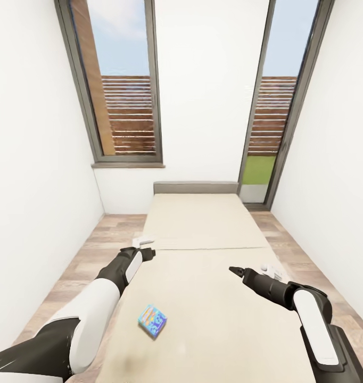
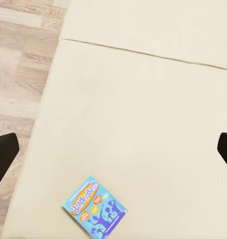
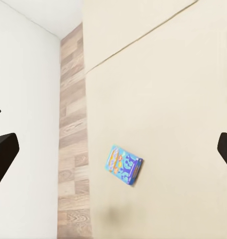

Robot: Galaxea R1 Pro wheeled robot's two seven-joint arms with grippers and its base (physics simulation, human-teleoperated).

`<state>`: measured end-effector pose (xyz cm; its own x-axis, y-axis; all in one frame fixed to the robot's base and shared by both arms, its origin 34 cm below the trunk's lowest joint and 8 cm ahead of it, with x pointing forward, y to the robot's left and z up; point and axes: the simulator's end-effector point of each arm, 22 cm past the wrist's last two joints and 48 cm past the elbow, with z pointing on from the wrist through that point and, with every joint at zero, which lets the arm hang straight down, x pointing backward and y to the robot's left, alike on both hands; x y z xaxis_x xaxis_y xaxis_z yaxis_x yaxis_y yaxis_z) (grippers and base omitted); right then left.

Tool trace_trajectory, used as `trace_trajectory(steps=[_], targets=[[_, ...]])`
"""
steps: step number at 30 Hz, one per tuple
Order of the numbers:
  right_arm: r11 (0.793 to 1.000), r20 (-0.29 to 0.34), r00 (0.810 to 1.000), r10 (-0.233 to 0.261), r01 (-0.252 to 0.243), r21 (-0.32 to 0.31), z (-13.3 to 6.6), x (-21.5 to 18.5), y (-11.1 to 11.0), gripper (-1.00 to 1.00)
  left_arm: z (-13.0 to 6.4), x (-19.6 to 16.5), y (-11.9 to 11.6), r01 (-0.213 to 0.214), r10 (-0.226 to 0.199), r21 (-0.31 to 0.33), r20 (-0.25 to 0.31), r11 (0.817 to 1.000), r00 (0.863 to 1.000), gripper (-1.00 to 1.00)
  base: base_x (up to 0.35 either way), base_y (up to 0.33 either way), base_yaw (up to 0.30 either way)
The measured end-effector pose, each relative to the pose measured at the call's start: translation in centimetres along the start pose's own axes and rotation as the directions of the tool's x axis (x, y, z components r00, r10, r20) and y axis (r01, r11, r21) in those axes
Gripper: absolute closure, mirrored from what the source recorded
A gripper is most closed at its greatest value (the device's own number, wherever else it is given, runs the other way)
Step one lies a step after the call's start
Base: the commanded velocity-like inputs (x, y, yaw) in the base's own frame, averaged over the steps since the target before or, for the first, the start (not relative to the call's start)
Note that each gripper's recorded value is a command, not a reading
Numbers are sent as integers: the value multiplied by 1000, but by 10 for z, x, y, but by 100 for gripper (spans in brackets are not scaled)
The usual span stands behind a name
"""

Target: Put all the toys in the child's room - the three board games (two on the bed and one on the table), the two jigsaw puzzles on the table, and the tennis ball on the table - inside the toy box on the table in the child's room.

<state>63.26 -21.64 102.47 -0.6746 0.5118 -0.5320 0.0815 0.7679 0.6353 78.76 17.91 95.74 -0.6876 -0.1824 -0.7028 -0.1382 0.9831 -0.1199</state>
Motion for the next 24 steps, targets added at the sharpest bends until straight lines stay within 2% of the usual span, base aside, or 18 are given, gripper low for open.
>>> trace_trajectory(steps=[5, 14, 24], targets=[[1000, 0, 1000, 0, 0, 0, 0, 0, 0, -100, 0, 0, 0, 1, -1, 0, 0, 1000, 1000, -100, 1, -35, 168], [1000, 0, 1000, 0, 0, -1, 0, 0, 0, -100, 0, 0, -1, 1, -1, 2, 0, 1000, 1000, -100, 111, -5, 22], [1000, 0, 1000, 1, -1, -1, 0, 1, 0, -100, 0, 0, -1, 1, -1, 3, -2, 1000, 1000, -100, 63, 0, -128]])
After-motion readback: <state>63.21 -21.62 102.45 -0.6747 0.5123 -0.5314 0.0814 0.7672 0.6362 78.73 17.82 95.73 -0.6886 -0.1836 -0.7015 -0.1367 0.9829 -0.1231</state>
